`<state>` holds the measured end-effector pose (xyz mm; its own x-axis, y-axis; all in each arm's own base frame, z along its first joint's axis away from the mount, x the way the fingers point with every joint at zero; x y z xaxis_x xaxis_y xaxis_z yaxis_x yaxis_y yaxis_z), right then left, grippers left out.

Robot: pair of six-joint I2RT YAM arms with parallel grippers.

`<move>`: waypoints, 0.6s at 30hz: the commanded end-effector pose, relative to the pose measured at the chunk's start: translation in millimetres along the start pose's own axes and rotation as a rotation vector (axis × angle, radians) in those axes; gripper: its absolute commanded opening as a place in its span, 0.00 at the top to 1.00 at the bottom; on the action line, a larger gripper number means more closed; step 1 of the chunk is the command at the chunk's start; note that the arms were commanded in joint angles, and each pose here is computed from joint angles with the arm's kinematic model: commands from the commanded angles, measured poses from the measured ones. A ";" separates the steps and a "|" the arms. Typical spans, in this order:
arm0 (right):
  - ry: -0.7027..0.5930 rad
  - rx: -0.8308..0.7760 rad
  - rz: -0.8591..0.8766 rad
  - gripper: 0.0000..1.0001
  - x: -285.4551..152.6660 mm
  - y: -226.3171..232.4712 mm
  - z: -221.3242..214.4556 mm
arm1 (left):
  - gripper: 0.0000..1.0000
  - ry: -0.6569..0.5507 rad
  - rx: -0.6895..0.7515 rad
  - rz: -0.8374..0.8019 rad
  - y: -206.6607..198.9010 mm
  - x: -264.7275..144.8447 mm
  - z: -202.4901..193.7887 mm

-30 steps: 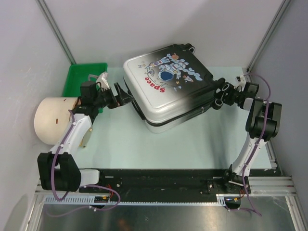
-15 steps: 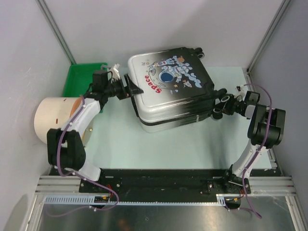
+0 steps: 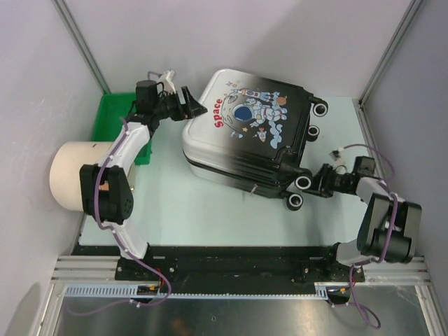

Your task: Open, take out, and arrange the luggage

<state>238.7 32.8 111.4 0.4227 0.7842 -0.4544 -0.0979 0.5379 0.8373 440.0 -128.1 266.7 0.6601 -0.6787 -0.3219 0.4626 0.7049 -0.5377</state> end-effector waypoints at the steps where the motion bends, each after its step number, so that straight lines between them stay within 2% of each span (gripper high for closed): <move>1: -0.145 -0.110 0.040 0.51 -41.4 22.2 15.3 | 0.14 -0.102 0.119 -0.047 -38.4 -52.6 19.4; 2: -0.182 -0.138 0.021 0.48 -49.3 21.9 21.0 | 0.13 -0.139 0.158 -0.054 -55.7 -75.1 22.3; 5: -0.218 -0.362 -0.023 0.42 -62.2 33.3 30.6 | 0.11 -0.116 0.161 -0.059 -63.0 -96.8 -6.1; 9: -0.264 -0.741 -0.021 0.39 -66.0 38.1 35.1 | 0.10 -0.119 0.148 -0.085 -77.5 -124.4 -31.8; 13: -0.262 -0.919 0.051 0.39 -50.2 35.1 35.6 | 0.11 -0.101 0.125 -0.110 -80.4 -126.3 -39.6; 18: -0.189 -1.018 0.156 0.38 -20.6 30.9 34.2 | 0.11 -0.087 0.121 -0.140 -84.0 -123.4 -38.8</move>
<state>247.0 5.9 161.5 0.5570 0.7762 -0.2955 -0.7037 0.6300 0.3285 297.9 -107.0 324.5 0.6684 -0.7223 -0.1774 0.5975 0.6635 -0.4503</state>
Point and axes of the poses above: each gripper's point midway between its finger pads, its own x axis out along the fingers, its own y axis along the line the jaws close on, z = x × y, the point moved 7 cm from there along -x, back along the fingers, and after that the axes turned 2 degrees about x, right-handed, at the moved point
